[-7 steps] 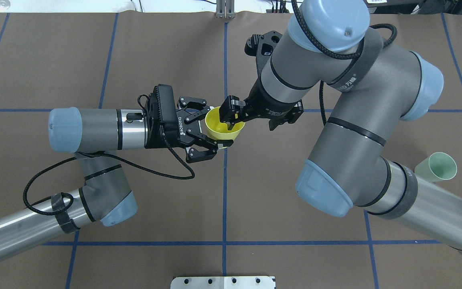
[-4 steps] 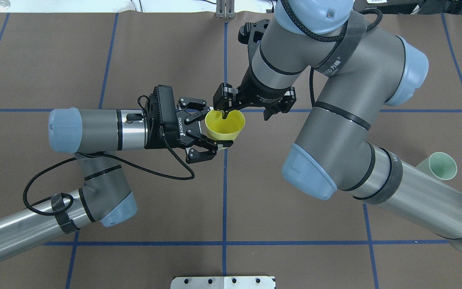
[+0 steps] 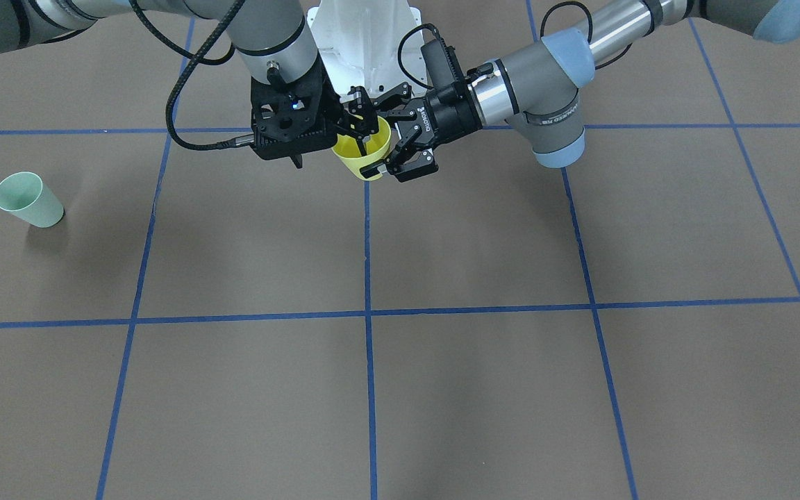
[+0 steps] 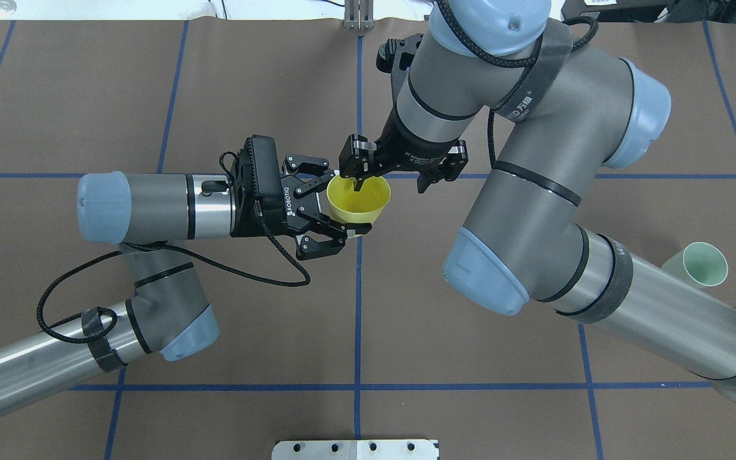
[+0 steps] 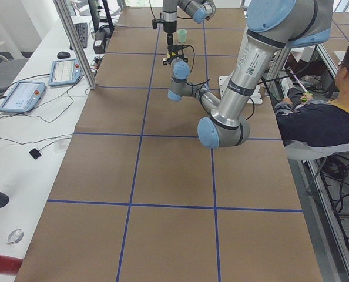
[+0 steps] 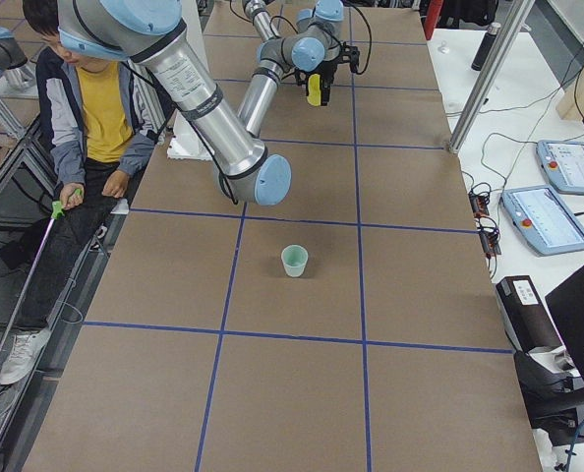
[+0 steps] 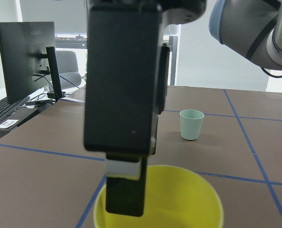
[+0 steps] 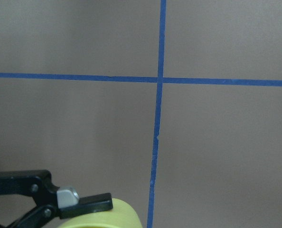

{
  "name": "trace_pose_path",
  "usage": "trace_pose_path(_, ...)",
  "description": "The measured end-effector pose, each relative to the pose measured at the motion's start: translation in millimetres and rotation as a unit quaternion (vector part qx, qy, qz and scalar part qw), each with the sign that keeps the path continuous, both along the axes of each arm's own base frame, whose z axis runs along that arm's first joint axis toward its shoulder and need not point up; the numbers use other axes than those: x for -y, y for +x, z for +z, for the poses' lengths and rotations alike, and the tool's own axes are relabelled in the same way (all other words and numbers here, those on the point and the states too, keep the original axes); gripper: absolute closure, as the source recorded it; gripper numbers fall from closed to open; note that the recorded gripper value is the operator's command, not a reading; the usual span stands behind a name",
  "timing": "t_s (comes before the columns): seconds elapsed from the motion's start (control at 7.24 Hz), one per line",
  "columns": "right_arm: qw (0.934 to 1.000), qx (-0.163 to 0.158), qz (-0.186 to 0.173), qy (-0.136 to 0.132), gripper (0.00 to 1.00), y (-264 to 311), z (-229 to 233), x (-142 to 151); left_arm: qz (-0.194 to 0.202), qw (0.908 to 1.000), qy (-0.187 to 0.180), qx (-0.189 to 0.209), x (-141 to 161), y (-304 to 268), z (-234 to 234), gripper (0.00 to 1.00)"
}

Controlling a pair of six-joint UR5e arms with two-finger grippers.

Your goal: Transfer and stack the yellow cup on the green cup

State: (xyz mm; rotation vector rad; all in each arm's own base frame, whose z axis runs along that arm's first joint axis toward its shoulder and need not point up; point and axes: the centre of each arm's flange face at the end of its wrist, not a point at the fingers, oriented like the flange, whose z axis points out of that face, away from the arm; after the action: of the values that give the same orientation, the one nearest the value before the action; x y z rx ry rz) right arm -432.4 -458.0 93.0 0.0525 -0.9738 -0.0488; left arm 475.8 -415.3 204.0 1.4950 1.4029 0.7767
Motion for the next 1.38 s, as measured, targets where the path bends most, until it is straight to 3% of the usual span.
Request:
trace_pose_path(0.41,0.9998,-0.006,-0.017,0.012,0.13,-12,4,-6,0.0,1.0,0.0,0.0,0,0,0,1.0)
trace_pose_path(0.55,0.9997,-0.007,-0.019,0.012,0.19,-15,5,-6,0.0,1.0,0.0,0.0,0,0,0,1.0)
trace_pose_path(0.69,0.9997,-0.008,-0.019,0.011,0.46,-16,5,-5,0.0,1.0,0.0,0.0,0,0,0,1.0)
trace_pose_path(0.83,0.9997,-0.008,-0.02,0.011,0.67,-16,5,-5,0.0,1.0,0.0,0.0,0,0,0,1.0)
trace_pose_path(1.38,0.9997,-0.004,-0.022,0.013,0.66,-16,2,-7,-0.001,1.0,0.0,0.0,1,-1,0,1.0)
